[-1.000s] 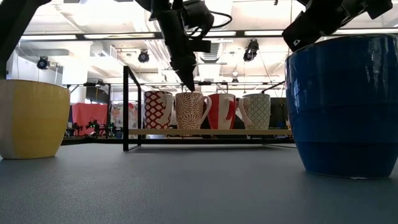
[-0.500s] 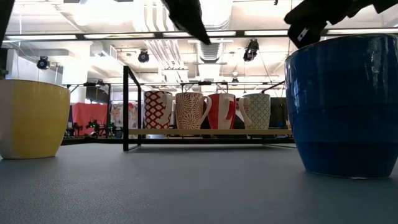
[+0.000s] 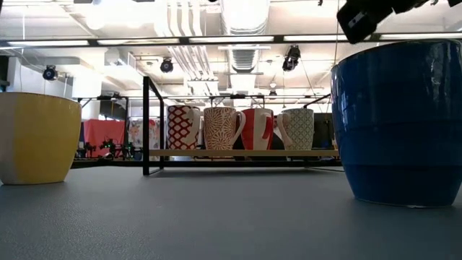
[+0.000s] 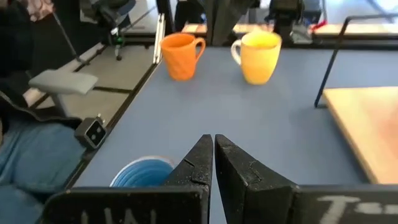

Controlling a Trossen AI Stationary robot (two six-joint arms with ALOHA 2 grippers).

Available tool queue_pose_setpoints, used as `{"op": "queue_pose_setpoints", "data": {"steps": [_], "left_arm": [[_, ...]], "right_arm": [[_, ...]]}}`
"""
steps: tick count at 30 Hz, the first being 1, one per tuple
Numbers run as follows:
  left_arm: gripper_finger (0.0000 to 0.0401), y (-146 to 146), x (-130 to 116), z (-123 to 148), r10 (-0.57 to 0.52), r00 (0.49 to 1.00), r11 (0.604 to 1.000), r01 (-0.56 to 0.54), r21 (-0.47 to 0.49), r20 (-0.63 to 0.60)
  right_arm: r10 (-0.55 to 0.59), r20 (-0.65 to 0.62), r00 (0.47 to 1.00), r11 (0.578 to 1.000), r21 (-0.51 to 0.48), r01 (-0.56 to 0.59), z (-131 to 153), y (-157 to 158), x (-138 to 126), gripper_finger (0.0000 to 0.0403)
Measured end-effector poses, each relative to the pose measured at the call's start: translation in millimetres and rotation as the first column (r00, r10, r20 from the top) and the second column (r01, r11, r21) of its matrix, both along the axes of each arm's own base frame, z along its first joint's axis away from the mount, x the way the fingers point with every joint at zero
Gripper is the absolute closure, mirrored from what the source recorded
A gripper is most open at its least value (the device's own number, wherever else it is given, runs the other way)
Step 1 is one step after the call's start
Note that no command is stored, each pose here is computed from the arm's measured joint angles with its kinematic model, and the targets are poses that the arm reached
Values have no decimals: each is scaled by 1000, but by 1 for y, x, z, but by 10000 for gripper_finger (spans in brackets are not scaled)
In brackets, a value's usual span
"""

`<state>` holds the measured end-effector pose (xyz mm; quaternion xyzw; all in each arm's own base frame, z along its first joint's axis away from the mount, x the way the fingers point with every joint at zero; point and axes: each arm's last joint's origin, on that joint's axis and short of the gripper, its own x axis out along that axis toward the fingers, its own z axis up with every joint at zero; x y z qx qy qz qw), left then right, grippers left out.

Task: Place coffee mugs
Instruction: Put the yellow mug on the shelf

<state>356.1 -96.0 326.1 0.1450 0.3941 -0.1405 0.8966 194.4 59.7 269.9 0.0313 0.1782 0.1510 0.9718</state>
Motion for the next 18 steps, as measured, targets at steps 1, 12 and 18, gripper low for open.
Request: {"op": "queue_pose_setpoints", "data": {"steps": [1,12,18], "left_arm": [[401,0,-2,-2,10,1000,1000,-10,-10,-3],[401,14,-55,-22,114,984,986,-95,-137,136],[401,28,-90,-28,370,917,911,-326,-251,150]], "right_arm": [[2,14,1000,1000,-8,-2,1,0,0,394],[46,80,996,993,-115,-36,3,0,1,394],[72,114,991,984,-171,-52,5,0,1,394]]}}
